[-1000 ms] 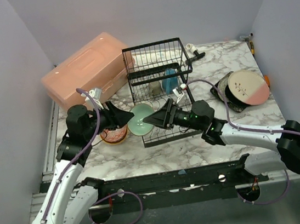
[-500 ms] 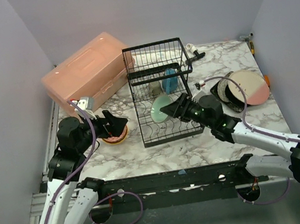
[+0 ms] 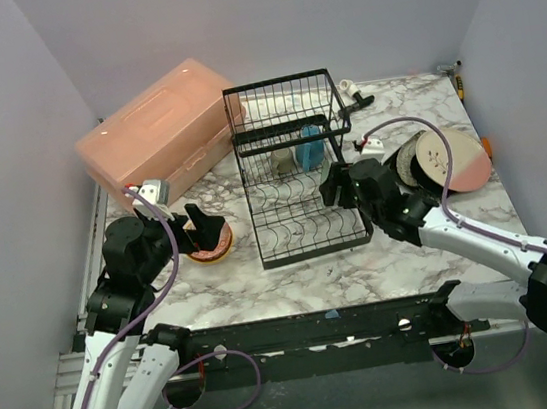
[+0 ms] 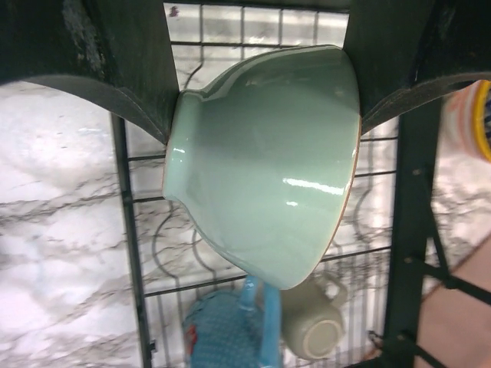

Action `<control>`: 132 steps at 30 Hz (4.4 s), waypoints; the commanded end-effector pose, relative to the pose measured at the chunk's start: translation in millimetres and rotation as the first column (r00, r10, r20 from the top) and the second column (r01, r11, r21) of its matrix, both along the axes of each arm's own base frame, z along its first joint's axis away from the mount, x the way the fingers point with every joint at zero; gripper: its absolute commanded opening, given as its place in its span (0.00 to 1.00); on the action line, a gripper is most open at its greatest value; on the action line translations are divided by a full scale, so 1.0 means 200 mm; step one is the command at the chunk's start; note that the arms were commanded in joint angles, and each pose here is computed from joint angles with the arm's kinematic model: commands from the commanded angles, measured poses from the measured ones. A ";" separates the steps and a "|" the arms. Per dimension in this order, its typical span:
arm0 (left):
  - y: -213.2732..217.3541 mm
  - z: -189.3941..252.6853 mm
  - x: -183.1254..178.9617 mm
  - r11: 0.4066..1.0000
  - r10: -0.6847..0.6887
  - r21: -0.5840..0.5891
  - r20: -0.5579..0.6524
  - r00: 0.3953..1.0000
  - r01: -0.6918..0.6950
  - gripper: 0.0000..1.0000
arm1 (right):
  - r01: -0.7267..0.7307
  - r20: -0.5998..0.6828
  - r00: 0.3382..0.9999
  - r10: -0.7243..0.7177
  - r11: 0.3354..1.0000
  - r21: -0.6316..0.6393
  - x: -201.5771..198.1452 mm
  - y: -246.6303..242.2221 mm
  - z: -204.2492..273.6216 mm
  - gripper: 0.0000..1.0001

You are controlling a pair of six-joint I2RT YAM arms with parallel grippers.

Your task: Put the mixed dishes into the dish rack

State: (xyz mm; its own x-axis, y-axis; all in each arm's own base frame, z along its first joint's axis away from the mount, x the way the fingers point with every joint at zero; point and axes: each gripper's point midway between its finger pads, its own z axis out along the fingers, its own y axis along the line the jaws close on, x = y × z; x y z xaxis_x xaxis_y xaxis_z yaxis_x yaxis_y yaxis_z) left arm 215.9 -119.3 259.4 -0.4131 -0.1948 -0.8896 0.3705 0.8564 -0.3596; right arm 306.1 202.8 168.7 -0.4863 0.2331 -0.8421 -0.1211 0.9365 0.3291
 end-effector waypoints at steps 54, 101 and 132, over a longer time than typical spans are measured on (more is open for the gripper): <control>0.01 -0.03 0.02 1.000 -0.004 0.031 0.011 1.000 0.004 0.99 | -0.017 0.076 0.996 0.043 0.950 -0.312 0.47 0.11 -0.30 0.59; 0.01 -0.10 0.07 1.000 0.010 0.021 -0.072 0.997 -0.008 0.99 | 0.111 0.030 0.994 -0.107 0.941 -0.320 0.45 0.01 -0.25 0.85; 0.04 -0.13 0.09 0.998 0.051 0.034 -0.094 0.994 -0.048 0.99 | -0.016 0.050 0.999 0.022 0.994 -0.105 0.25 0.07 -0.04 0.91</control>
State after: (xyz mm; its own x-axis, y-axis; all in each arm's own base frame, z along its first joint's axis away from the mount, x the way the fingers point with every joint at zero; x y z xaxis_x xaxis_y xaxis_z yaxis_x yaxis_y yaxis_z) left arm 231.8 -115.8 235.3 -0.4886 -0.1798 -0.8538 0.3178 0.8746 -0.3661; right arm 374.7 213.5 159.5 -0.3844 0.0411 -0.9223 -0.1627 0.9803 0.1115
